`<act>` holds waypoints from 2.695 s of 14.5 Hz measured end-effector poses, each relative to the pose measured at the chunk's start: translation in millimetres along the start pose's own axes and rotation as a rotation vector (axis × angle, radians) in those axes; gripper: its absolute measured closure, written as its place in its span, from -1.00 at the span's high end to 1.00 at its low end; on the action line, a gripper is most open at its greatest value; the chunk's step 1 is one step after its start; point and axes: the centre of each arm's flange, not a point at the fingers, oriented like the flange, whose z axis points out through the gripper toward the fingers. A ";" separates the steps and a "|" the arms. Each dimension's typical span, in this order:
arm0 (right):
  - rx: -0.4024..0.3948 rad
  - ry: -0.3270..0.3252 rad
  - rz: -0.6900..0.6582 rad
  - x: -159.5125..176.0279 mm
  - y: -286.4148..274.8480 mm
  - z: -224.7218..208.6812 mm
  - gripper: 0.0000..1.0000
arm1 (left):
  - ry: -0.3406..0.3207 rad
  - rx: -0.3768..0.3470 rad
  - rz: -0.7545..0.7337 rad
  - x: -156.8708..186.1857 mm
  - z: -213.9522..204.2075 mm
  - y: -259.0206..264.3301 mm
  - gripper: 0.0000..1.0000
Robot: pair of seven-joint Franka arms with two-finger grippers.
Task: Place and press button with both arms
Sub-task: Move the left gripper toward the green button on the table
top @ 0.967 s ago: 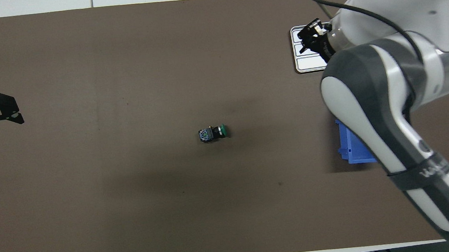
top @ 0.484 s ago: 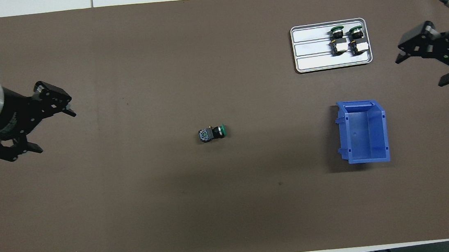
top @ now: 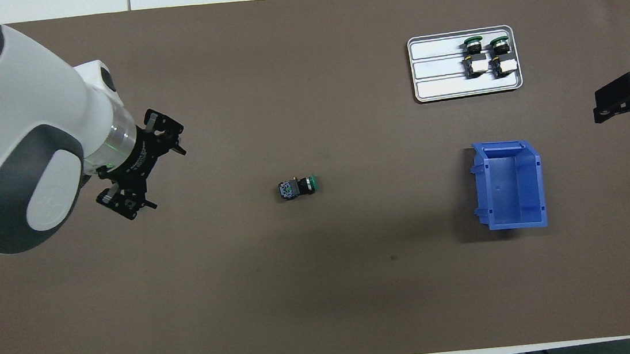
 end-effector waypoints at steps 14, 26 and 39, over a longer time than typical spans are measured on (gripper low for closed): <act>0.003 -0.024 -0.016 -12.0 11.7 10.8 0.98 | 0.014 -0.060 -0.299 -118.1 122.2 49.4 1.00; 0.003 -0.022 -0.019 -12.5 10.7 10.0 0.98 | 0.024 -0.040 -0.497 -149.8 202.1 70.0 1.00; 0.003 -0.022 -0.019 -12.5 10.7 10.0 0.98 | 0.014 -0.075 -0.607 -161.0 232.3 79.9 0.75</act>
